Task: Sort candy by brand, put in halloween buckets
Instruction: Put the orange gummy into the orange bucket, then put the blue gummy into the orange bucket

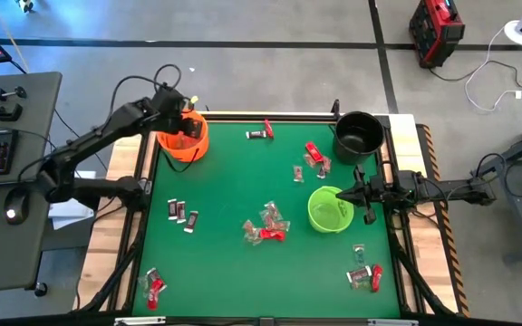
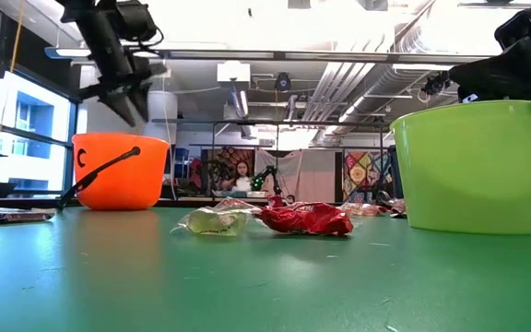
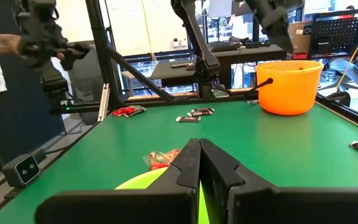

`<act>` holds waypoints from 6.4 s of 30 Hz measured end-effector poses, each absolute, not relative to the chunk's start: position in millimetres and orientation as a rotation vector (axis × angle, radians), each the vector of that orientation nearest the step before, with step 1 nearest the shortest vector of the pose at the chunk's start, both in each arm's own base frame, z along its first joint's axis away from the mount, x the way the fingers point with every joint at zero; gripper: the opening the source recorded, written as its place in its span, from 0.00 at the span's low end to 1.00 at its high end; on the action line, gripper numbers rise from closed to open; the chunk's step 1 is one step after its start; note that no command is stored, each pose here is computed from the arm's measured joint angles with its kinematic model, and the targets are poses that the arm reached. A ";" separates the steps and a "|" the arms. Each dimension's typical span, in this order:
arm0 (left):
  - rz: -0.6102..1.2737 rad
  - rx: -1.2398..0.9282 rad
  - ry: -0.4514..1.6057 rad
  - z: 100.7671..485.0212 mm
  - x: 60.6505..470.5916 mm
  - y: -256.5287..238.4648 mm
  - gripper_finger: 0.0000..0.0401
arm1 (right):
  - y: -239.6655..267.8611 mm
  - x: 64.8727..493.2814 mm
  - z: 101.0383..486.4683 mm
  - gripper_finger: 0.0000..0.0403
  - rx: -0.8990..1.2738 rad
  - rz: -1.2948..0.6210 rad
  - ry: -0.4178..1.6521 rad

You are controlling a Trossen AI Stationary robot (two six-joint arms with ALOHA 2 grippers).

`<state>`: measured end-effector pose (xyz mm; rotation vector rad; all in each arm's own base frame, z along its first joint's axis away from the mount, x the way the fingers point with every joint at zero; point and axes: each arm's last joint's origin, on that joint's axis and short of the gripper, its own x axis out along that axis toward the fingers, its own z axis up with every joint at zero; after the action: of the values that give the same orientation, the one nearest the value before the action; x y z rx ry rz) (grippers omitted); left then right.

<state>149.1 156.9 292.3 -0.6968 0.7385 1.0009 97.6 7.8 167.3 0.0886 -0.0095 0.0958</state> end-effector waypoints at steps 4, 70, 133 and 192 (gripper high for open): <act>0.870 -0.731 0.555 307.7 158.5 152.4 0.44 | 7.8 97.6 167.4 0.00 0.089 0.096 -0.010; 0.358 -0.567 0.609 264.1 421.1 181.5 0.01 | 7.7 97.7 167.2 0.00 0.089 0.096 -0.009; 0.028 -0.700 0.066 294.6 221.3 36.7 0.36 | 4.3 97.3 177.1 0.00 0.084 -0.019 -0.116; 0.164 -0.677 -0.023 294.9 183.8 110.5 0.36 | 139.9 136.8 168.1 0.47 1.046 -0.653 1.546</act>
<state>183.8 110.5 294.9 -0.6770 -0.0235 0.1636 136.8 139.9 168.1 1.0459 1.5460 -0.6527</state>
